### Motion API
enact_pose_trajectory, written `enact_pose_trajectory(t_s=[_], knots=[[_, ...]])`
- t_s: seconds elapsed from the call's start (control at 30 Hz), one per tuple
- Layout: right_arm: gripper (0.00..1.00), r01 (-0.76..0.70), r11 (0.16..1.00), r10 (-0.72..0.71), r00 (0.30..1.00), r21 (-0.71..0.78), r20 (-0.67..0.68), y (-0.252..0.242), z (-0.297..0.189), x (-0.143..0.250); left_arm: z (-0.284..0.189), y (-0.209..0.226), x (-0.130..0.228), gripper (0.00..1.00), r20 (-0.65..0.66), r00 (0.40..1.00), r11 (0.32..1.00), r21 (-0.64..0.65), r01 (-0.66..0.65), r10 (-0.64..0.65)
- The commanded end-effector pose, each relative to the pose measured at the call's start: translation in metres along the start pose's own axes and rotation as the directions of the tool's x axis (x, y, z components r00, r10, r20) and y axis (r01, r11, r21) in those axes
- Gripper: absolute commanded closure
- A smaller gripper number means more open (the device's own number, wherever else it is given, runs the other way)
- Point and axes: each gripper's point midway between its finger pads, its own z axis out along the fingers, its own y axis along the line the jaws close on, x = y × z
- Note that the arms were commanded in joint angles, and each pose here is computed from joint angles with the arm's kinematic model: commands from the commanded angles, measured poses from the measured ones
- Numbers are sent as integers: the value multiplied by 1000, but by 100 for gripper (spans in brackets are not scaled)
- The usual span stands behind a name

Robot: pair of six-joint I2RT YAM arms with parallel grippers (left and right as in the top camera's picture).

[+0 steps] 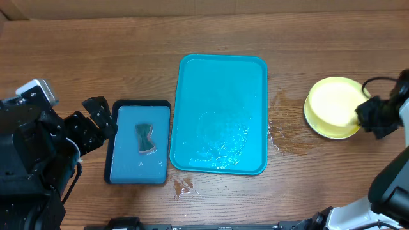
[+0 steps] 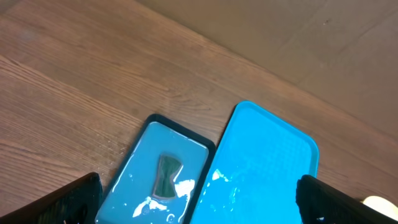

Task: Clean dirty plates on tray and stack at the side
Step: 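Carry the yellow plate right and lower it onto the plate stack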

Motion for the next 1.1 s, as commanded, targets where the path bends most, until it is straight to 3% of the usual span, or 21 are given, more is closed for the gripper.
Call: enact_pose_trajectory(t_s=[0.0, 0.1, 0.17, 0.4, 0.43, 0.57, 0.73, 0.83, 0.97, 1.07], knots=[[96, 101, 993, -104, 994, -69, -40, 17, 6, 14, -5, 1, -5, 0, 22, 1000, 1000, -9, -18, 18], [73, 109, 991, -111, 994, -78, -17, 24, -4, 13, -5, 2, -5, 0, 19, 1000, 1000, -10, -18, 18], [64, 108, 990, -108, 994, -91, 4, 27, -17, 13, -5, 2, -4, 0, 16, 1000, 1000, -12, -19, 19], [57, 177, 966, -150, 977, -187, 151, 41, -91, 24, -4, 3, -3, 0, 13, 1000, 1000, -14, -19, 19], [57, 216, 955, -178, 966, -205, 186, 46, -102, 27, -4, 3, -3, 0, 12, 1000, 1000, -14, -19, 19], [96, 350, 904, -275, 916, -247, 293, 71, -129, 41, -2, 2, -3, 0, 6, 1000, 1000, -17, -19, 19], [96, 505, 814, -417, 852, -287, 317, 124, -117, 69, 5, 3, -1, 0, -16, 1000, 999, -26, -20, 20], [96, 631, 733, -555, 770, -253, 314, 153, -90, 88, 8, 4, 2, 0, -37, 999, 999, -36, -22, 21], [96, 582, 805, -540, 800, -119, 261, 151, -42, 75, 9, 7, 7, 0, -63, 997, 998, -48, -39, 36], [96, 584, 795, -558, 810, -165, 178, 156, -12, 81, 9, 9, 10, 0, -78, 995, 996, -52, -71, 67]])
